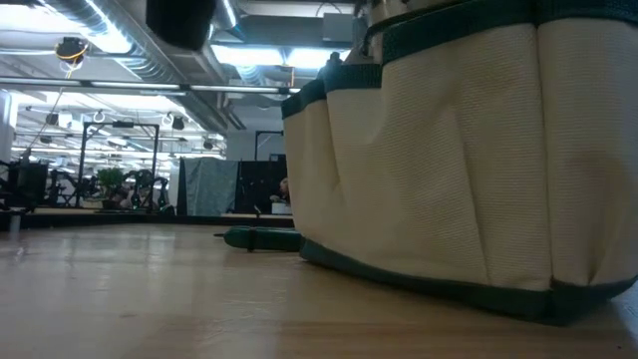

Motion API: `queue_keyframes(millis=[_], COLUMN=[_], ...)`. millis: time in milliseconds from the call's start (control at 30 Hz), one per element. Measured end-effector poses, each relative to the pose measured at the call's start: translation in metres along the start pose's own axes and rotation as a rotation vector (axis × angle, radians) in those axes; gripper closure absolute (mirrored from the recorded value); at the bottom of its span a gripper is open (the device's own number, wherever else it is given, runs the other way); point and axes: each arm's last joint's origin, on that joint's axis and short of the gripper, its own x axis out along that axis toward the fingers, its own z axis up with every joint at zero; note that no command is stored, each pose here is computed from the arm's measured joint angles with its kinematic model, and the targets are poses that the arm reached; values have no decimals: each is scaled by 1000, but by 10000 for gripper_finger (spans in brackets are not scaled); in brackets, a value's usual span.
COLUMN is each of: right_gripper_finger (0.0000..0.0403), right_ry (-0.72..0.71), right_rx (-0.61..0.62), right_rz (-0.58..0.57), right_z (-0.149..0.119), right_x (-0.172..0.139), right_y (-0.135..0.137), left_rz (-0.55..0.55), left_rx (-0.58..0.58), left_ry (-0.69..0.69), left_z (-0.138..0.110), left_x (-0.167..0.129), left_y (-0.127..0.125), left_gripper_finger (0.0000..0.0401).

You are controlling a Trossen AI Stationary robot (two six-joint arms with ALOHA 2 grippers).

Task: Pick & Place Garden tools in Gardening bag
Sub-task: Put the hand rake into the gardening bag

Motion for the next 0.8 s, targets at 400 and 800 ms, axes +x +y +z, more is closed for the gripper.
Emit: queue_keyframes(millis=[400,800], right_gripper_finger=[36,36], right_ry=[0,1], right_rx=[2,2], right_rz=[2,2], right_z=[0,0], right_x=[0,0], right_y=[0,0], left_rz=[27,3], left_rx=[-48,-76], left_ry=[-21,40], left_z=[-1,-8], left_x=[-10,-19], left_y=[-1,1], left_gripper_finger=[213,244])
